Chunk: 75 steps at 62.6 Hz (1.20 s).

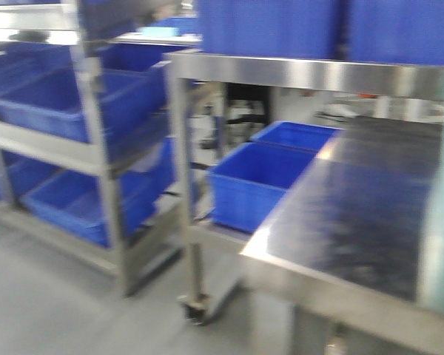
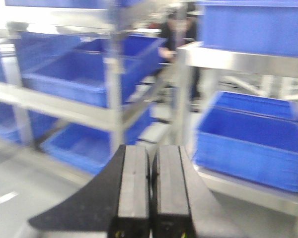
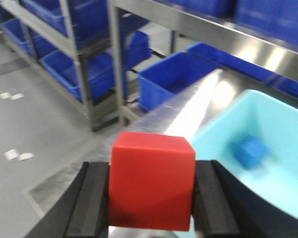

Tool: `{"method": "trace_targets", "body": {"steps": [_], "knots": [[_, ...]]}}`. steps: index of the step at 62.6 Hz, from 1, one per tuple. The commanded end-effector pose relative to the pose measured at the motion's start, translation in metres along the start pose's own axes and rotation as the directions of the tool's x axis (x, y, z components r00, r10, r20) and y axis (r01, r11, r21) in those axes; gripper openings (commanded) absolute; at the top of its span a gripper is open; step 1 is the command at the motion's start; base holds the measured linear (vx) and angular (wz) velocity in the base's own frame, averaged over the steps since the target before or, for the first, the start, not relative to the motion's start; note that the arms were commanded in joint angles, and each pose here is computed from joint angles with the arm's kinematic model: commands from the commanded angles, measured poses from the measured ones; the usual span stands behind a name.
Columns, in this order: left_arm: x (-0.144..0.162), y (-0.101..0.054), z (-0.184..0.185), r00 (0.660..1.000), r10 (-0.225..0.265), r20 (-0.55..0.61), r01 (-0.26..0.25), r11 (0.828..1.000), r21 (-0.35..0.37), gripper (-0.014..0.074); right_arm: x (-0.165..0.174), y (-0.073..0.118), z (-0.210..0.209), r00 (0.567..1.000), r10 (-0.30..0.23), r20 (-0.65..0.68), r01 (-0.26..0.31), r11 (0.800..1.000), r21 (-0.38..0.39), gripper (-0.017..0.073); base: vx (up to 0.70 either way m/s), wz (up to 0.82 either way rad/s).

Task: Pick red cube and place on left shelf
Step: 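Drive the base to the shelf rack holding the red cube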

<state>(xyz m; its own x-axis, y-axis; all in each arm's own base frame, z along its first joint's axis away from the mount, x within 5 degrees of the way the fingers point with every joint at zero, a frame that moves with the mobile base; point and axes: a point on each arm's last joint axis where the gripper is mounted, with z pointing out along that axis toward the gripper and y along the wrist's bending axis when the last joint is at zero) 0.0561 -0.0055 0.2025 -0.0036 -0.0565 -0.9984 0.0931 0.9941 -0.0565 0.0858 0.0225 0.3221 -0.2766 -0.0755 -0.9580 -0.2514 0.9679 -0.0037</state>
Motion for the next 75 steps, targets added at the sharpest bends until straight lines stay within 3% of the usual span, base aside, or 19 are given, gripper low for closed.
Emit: {"method": "trace_targets", "body": {"steps": [1,52,75], "knots": [[-0.0007,0.0005,-0.0002,0.997,-0.006,0.076,0.006,1.0,0.001,0.0101,-0.0157,0.0009,-0.0033,0.995,-0.029,0.101,0.03,1.0,-0.009,0.0113,-0.21,0.41],[-0.0007,0.0005,-0.0002,0.997,-0.006,0.076,0.006,1.0,0.001,0.0101,-0.0152,0.0007,-0.0032,0.995,-0.029,0.096,0.029,1.0,-0.007,0.0113,-0.08,0.99],[-0.0007,0.0005,-0.0002,0.997,-0.006,0.076,0.006,1.0,0.001,0.0101,-0.0152,0.0007,-0.0032,0.995,-0.029,0.096,0.029,1.0,-0.007,0.0113,0.22,0.53]]}}
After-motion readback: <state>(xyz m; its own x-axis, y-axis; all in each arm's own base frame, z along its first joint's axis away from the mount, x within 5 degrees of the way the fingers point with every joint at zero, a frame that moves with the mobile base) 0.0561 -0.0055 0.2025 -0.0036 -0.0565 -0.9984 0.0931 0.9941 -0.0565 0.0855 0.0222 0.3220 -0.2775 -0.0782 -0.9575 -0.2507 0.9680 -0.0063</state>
